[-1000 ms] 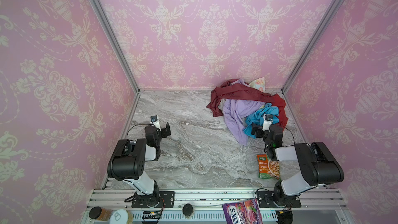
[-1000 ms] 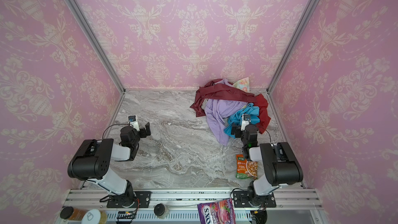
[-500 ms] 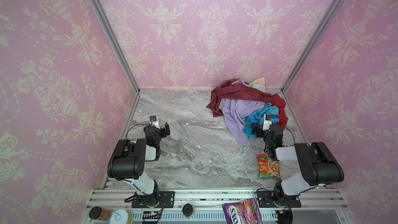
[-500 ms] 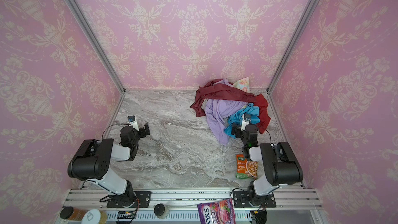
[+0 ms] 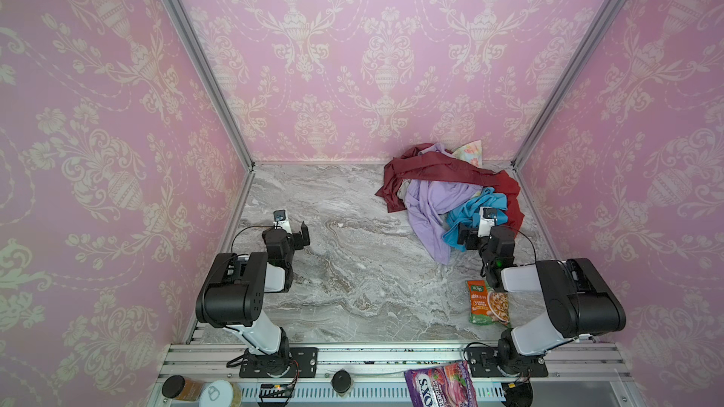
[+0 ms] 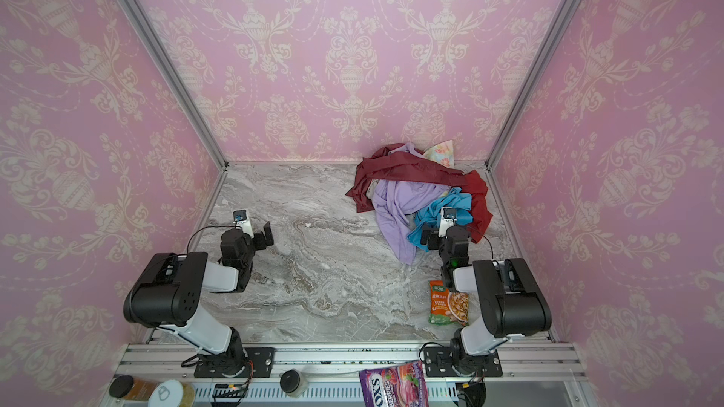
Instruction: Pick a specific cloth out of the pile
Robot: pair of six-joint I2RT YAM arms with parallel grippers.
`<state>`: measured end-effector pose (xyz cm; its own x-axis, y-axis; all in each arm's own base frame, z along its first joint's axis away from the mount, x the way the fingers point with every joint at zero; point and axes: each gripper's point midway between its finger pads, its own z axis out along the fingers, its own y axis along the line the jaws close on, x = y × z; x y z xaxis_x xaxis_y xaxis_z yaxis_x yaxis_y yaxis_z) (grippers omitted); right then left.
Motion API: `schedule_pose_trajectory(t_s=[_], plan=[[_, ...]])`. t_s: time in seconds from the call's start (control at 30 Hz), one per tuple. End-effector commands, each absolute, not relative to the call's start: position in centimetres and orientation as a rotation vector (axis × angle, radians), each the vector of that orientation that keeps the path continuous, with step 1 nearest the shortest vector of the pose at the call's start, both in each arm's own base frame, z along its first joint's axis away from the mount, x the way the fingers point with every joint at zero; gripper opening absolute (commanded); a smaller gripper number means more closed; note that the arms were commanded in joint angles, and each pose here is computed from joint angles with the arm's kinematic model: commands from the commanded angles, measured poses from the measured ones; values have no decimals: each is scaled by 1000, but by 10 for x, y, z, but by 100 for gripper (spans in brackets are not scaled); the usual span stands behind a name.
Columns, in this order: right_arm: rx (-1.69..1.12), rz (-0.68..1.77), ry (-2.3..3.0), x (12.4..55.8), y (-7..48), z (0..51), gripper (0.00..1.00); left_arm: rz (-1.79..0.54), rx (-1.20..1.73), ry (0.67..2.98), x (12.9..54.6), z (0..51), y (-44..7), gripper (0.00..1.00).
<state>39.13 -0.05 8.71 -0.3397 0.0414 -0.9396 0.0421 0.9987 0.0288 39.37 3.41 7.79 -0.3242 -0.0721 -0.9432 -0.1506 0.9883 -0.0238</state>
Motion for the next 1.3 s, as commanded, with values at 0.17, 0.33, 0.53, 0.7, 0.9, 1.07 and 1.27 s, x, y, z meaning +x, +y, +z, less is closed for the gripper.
schedule_pose_trajectory(t_s=[0.17,0.33,0.53,0.7,0.9,1.07,1.27], plan=[[124,-40,1867,391,-12,103,100,124,-177,1917,396,86,40,99],[145,-52,1843,387,-15,108,100,166,-209,1973,399,95,46,99],[163,-71,1835,384,-18,113,100,159,-268,2000,406,130,48,99],[203,-109,1865,381,-25,124,100,70,-278,1971,421,170,35,99],[374,-202,1878,376,-50,143,100,-21,-271,1946,431,216,20,99],[469,-184,1861,379,-55,170,100,-134,-227,1982,432,231,-6,99],[561,-150,1867,383,-57,211,100,-180,-76,2071,429,229,-46,99]])
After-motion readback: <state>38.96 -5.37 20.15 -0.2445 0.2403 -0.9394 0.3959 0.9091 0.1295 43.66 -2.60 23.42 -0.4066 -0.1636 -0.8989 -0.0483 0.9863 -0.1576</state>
